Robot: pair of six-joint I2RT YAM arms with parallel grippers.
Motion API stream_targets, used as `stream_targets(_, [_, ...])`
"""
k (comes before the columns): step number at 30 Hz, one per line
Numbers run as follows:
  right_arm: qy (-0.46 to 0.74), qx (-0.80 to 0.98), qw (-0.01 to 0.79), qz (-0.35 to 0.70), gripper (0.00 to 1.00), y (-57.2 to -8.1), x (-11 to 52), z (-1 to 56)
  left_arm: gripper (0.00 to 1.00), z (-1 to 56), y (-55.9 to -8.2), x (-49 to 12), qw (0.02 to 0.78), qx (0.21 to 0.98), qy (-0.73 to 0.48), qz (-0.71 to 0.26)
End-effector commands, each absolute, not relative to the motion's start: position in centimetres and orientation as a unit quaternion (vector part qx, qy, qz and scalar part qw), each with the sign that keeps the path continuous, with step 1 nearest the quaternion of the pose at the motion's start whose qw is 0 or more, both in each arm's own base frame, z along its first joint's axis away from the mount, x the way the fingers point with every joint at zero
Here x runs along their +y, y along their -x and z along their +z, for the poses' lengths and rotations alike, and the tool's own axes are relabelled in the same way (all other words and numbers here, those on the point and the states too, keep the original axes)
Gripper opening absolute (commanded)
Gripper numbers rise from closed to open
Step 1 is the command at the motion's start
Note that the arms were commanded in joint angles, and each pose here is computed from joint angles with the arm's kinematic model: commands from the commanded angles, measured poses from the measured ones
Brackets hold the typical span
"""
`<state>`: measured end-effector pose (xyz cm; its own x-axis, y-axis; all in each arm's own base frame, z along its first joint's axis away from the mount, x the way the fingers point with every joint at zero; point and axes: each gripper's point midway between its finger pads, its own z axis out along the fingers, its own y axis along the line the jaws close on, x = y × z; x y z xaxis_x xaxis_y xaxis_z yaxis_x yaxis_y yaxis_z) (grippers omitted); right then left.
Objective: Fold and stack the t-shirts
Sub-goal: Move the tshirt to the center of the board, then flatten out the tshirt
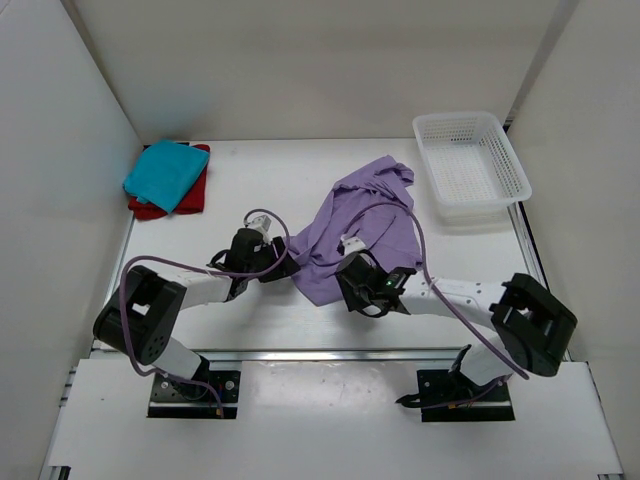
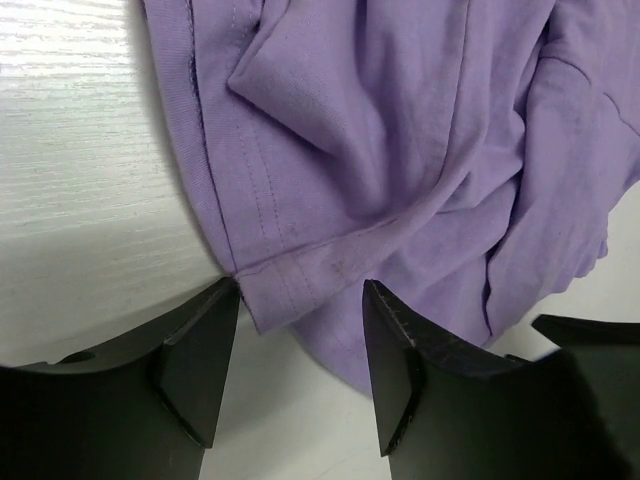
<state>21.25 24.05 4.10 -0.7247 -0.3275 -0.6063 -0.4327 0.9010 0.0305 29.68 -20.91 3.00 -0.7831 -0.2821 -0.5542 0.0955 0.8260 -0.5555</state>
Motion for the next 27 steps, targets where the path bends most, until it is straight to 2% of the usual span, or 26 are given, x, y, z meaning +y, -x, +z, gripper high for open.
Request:
stream_targets(1, [0.187,0.918,0.343,0.068,0.41,-22.9,25.3,4.8,0.63,4.2,-30.6,-21.7,0.336,0.889,0.048,-0.307])
stream_targets(10, [0.175,0.926,0.328,0.070,0.42,-22.8,26.5,3.4,0.60,3.6,-30.3,-21.8,0.329,0.892,0.046,-0.306])
stream_targets(13, [0.161,0.929,0.330,0.049,0.30,-23.3,25.7,2.7,0.58,3.6,-30.5,-22.5,0.331,0.892,0.039,-0.306])
stream_targets(16, [0.148,0.932,0.328,0.028,0.05,-23.5,24.5,2.6,0.48,3.1,-30.8,-22.7,0.332,0.893,0.037,-0.302])
stream_targets(17, [0.149,0.932,0.329,0.025,0.00,-23.3,24.2,2.9,0.41,3.2,-31.1,-22.7,0.338,0.891,0.039,-0.301])
stream_targets(19, [0.150,0.927,0.343,0.032,0.00,-23.7,24.2,4.5,0.22,3.5,-31.7,-23.0,0.344,0.885,0.043,-0.311])
stream_targets(22, [0.147,0.916,0.368,0.070,0.00,-24.0,24.3,8.4,0.03,5.6,-33.3,-22.9,0.372,0.865,0.064,-0.331])
stream_targets(23, [0.139,0.909,0.384,0.082,0.00,-24.2,23.8,10.2,0.00,6.9,-33.8,-22.8,0.385,0.857,0.066,-0.336])
stream_targets(27, [0.110,0.885,0.432,0.132,0.00,-24.4,21.5,16.0,0.00,12.0,-35.3,-21.7,0.438,0.828,0.065,-0.344])
